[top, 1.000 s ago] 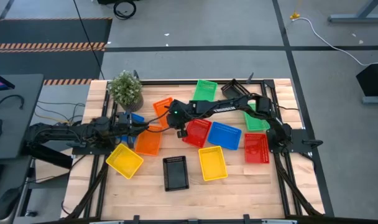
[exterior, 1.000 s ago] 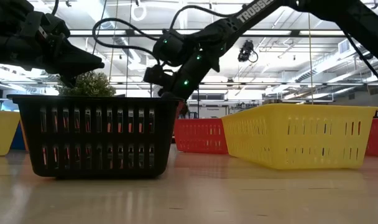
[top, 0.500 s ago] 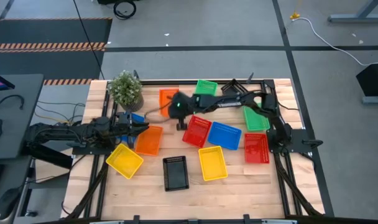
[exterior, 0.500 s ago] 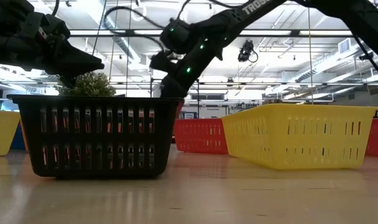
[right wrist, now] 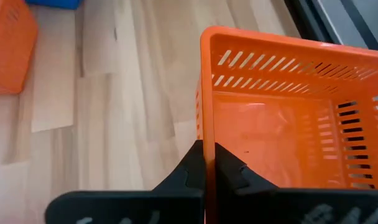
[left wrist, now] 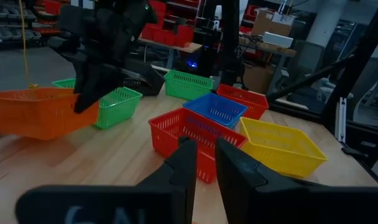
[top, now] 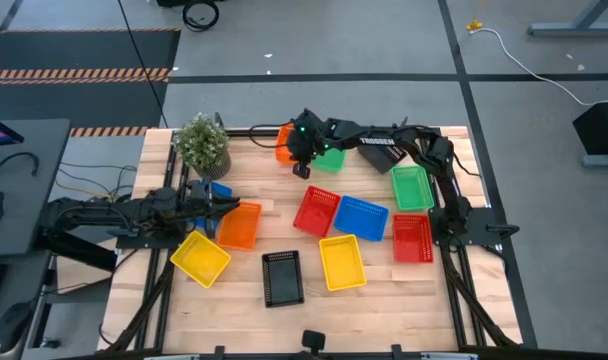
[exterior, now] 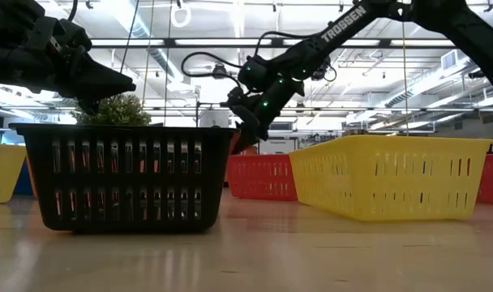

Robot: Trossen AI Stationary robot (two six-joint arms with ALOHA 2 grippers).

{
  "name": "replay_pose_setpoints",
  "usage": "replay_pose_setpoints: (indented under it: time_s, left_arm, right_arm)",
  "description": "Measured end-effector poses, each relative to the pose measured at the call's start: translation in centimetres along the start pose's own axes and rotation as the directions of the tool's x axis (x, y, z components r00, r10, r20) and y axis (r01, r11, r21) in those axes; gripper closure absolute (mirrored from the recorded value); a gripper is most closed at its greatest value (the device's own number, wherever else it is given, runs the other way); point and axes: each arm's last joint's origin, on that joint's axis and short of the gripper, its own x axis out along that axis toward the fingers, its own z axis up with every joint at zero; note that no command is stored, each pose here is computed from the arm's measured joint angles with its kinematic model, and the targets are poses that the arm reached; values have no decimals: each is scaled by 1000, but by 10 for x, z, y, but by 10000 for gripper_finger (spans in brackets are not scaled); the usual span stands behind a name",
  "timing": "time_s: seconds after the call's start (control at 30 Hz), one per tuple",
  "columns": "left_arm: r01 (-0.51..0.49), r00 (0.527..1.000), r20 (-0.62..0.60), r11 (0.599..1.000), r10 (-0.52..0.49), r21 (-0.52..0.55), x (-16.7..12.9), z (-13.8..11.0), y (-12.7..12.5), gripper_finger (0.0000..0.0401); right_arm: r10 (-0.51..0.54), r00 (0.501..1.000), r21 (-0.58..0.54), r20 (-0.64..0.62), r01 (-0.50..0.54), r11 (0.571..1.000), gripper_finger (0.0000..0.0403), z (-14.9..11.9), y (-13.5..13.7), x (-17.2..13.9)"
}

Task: Stack baskets by color
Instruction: Prepare the bins on the table

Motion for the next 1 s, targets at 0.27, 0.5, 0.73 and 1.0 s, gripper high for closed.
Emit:
replay_pose_setpoints:
  time_s: [0.27,0.5,0.73,1.0]
  left_arm:
    - [-1,1000,-6,1000,1,0,0,-1,0,346]
    - [-1,1000,-6,1000,1,0,0,-1,0,340]
    - [-1,1000,-6,1000,1,-1,0,-1,0,347]
    - [-1,1000,-6,1000,1,-26,0,-1,0,342]
  right_arm:
    - [12,997,-18,-71,-14,1000,394,-8,-1,0]
    - [-2,993,-107,-116,-11,994,369,-19,7,7]
    - [-91,982,-207,-165,55,977,320,-23,15,9]
    - [-109,983,-214,-150,75,974,295,-9,25,-26]
